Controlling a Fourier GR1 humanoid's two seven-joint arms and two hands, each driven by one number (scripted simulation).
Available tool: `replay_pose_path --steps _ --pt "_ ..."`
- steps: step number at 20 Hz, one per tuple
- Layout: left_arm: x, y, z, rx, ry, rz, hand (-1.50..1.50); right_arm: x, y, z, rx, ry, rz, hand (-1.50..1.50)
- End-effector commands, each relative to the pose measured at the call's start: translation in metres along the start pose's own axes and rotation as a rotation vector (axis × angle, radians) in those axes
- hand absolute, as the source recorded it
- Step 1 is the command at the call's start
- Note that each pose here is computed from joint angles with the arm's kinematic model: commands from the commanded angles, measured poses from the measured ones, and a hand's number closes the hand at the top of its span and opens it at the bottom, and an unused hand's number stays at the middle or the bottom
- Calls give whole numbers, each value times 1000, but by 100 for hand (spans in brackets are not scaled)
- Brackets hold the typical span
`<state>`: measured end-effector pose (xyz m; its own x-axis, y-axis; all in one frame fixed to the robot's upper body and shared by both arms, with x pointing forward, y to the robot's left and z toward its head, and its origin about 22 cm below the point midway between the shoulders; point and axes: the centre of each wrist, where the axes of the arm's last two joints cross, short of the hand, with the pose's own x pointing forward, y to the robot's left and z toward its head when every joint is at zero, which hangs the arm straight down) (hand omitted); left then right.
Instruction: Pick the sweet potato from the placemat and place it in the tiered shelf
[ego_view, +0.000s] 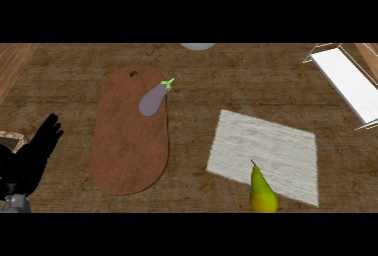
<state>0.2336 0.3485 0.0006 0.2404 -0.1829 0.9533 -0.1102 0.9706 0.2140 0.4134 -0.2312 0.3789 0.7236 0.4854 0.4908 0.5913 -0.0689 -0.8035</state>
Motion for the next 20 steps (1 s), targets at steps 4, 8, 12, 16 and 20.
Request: replay_pose_path --steps 4,8,12,16,20 --pt "0 6 -9 -12 -2 1 0 -12 9 -38 -37 120 93 150" --pt "1 1 -2 -14 -10 9 0 -23 24 -58 -32 143 156 150" --pt "6 2 1 -5 -12 7 0 -50 36 -84 -34 143 162 150" --pt "0 7 1 -15 -11 4 0 -71 38 -109 -36 190 103 150" --pt "12 -1 1 -22 -28 6 0 -89 56 -116 -23 217 85 150"
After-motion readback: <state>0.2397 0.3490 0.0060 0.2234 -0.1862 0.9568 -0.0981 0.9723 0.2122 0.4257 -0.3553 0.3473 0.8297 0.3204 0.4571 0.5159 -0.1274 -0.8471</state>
